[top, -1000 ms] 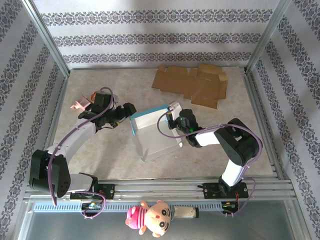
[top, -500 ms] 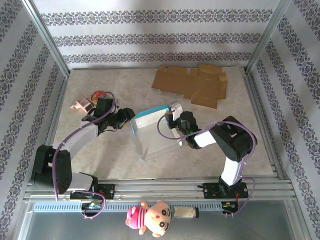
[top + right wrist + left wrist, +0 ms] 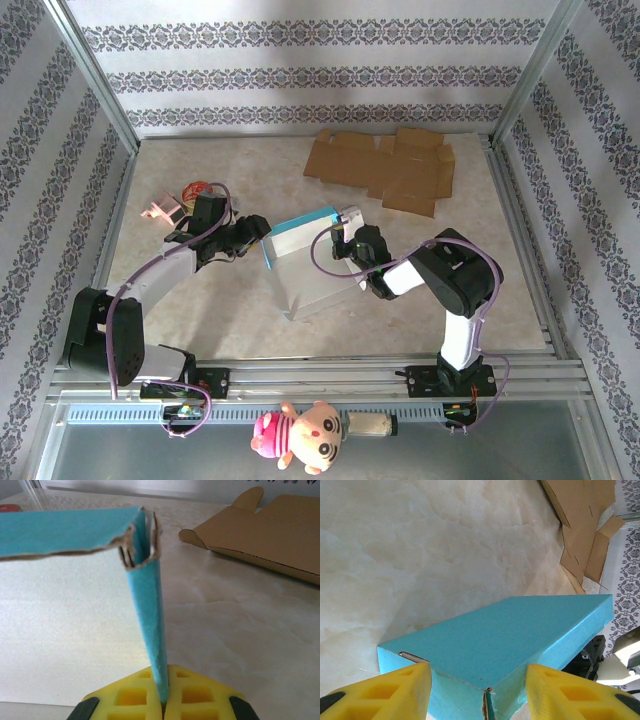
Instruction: Fold the paper box
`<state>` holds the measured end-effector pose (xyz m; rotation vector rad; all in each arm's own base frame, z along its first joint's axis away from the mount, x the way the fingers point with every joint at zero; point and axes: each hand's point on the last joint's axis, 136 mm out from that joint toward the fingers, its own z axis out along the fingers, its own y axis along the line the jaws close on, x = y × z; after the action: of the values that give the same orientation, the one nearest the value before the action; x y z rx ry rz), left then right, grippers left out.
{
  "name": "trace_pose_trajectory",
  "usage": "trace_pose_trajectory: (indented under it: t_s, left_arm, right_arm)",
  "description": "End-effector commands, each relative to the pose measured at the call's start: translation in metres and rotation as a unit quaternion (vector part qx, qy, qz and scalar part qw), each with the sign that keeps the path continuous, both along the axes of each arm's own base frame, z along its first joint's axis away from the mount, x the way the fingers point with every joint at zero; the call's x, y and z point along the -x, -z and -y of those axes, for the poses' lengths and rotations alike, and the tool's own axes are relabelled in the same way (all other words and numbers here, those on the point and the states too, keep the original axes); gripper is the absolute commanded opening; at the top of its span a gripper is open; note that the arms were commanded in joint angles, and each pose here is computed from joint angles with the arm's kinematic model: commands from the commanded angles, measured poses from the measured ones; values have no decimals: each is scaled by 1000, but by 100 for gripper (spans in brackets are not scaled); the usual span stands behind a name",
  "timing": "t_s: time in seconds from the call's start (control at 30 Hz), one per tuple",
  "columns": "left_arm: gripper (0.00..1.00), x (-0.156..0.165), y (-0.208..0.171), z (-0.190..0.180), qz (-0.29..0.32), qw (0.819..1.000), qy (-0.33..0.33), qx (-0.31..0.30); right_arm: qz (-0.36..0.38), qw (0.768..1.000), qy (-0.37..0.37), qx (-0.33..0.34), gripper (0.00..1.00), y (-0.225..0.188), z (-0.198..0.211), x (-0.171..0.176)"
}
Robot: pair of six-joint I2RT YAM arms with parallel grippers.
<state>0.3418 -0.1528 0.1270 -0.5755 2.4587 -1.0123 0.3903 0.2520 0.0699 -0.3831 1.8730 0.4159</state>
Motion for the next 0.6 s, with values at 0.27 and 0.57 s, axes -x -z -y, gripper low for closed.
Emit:
trace_pose_trajectory:
  t_s: [0.27, 0.57]
  left_arm:
    - [52, 10, 13, 1, -16, 1000, 11, -14]
    - [52, 12, 13, -1, -16, 1000, 8, -17]
  right_arm:
    - [10, 999, 14, -39, 16, -33, -8, -18]
    - [1, 998, -13, -58, 18, -44, -11, -18]
